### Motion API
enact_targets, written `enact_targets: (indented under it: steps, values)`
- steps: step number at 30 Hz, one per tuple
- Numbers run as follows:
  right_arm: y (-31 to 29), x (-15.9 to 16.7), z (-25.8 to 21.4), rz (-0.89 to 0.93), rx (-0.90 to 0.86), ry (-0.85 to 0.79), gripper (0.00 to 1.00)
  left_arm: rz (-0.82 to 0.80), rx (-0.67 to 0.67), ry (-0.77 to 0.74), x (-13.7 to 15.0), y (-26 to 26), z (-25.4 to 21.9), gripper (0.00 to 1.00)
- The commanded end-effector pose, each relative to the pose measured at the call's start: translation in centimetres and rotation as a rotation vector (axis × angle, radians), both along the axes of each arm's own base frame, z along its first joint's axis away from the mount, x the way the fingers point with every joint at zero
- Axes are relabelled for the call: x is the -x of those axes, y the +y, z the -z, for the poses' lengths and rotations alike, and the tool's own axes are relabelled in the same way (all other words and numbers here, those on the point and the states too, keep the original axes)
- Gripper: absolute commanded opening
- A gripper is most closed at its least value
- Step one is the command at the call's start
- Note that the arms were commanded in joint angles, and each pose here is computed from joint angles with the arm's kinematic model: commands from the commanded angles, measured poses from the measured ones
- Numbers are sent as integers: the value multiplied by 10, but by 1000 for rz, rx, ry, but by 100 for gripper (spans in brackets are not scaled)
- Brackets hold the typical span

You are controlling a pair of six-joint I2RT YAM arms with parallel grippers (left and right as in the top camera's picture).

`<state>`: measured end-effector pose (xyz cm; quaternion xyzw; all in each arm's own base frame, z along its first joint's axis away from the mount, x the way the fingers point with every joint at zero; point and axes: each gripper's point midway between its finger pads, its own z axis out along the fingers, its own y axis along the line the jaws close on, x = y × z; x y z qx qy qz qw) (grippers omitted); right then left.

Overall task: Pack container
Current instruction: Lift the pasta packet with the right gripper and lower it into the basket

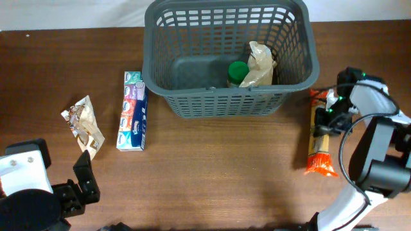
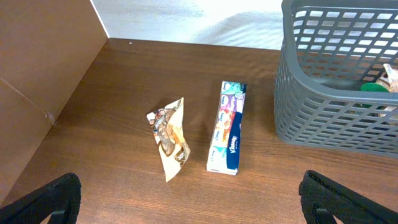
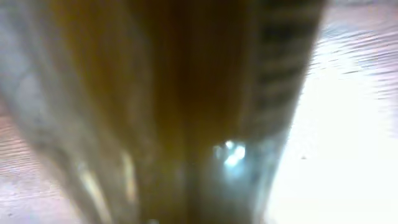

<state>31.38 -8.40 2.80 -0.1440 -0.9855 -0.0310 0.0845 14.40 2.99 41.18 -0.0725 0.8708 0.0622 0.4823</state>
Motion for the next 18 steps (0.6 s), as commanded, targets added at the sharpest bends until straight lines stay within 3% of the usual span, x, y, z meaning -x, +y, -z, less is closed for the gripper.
enact_targets:
  steps: [1, 5, 9, 18]
  values:
    - [-20, -49, -56, 33, 81, -152, 4, 4, -11, 7, 0, 0, 1, 100]
    - [-40, -86, -135, 40, 175, -316, 4, 4, -11, 7, 0, 0, 1, 100]
    - [-58, -101, -239, 50, 314, -522, 4, 4, -11, 7, 0, 0, 1, 99]
    - [-44, -78, -398, 68, 396, -961, 4, 4, -11, 7, 0, 0, 1, 100]
